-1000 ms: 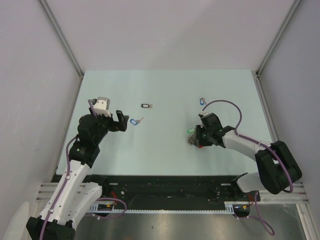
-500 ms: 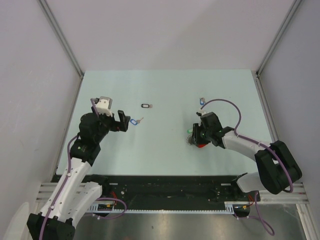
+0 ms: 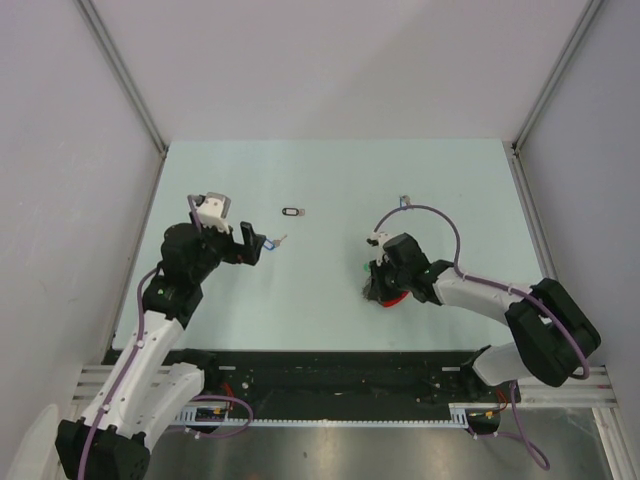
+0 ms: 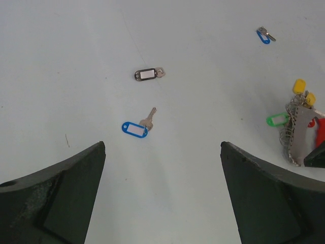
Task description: Put the keys on the keyring
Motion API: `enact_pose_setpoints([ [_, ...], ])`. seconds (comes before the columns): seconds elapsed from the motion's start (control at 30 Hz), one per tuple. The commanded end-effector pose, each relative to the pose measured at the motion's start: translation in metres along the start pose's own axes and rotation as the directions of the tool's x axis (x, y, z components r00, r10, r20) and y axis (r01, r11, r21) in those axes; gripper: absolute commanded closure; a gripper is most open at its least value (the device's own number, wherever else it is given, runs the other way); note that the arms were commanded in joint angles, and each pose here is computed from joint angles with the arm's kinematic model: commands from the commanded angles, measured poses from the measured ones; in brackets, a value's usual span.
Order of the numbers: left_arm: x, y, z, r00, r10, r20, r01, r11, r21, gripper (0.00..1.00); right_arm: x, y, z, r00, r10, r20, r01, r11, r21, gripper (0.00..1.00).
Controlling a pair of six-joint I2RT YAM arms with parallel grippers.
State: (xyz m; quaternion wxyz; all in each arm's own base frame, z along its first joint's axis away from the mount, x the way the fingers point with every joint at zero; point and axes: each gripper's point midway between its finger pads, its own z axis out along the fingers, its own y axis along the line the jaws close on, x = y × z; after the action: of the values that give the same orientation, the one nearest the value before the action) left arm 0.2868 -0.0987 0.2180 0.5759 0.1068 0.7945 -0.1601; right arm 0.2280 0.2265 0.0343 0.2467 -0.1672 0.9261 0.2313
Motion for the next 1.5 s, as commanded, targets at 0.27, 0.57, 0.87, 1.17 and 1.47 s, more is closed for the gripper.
enact_pose_setpoints([
  [0.27, -0.022, -0.012, -0.003, 0.998, 0.040, 0.042, -0.042, 0.997, 0.061, 0.00, 0.029, 0.056, -0.020, 0.977, -0.201, -0.065, 0.187, 0.966, -0.181, 0.88],
  [0.57, -0.023, -0.017, -0.003, 0.998, 0.037, 0.041, -0.041, 0.995, 0.090, 0.00, -0.021, 0.042, -0.026, 0.973, -0.223, 0.057, 0.226, 0.971, -0.070, 0.70],
  [0.87, -0.024, -0.017, -0.005, 0.998, 0.036, 0.044, -0.040, 0.995, 0.089, 0.00, -0.019, 0.035, -0.005, 0.991, -0.132, 0.013, 0.133, 0.990, -0.047, 0.71],
  [1.17, -0.023, -0.017, -0.005, 0.998, 0.038, 0.043, -0.041, 0.995, 0.087, 0.00, -0.022, 0.037, 0.011, 0.998, -0.057, 0.016, 0.057, 0.997, -0.055, 0.73],
  [1.47, -0.022, -0.017, -0.004, 0.999, 0.036, 0.037, -0.040, 0.995, 0.090, 0.00, -0.016, 0.036, 0.021, 0.999, -0.051, -0.006, 0.050, 0.996, -0.069, 0.81],
])
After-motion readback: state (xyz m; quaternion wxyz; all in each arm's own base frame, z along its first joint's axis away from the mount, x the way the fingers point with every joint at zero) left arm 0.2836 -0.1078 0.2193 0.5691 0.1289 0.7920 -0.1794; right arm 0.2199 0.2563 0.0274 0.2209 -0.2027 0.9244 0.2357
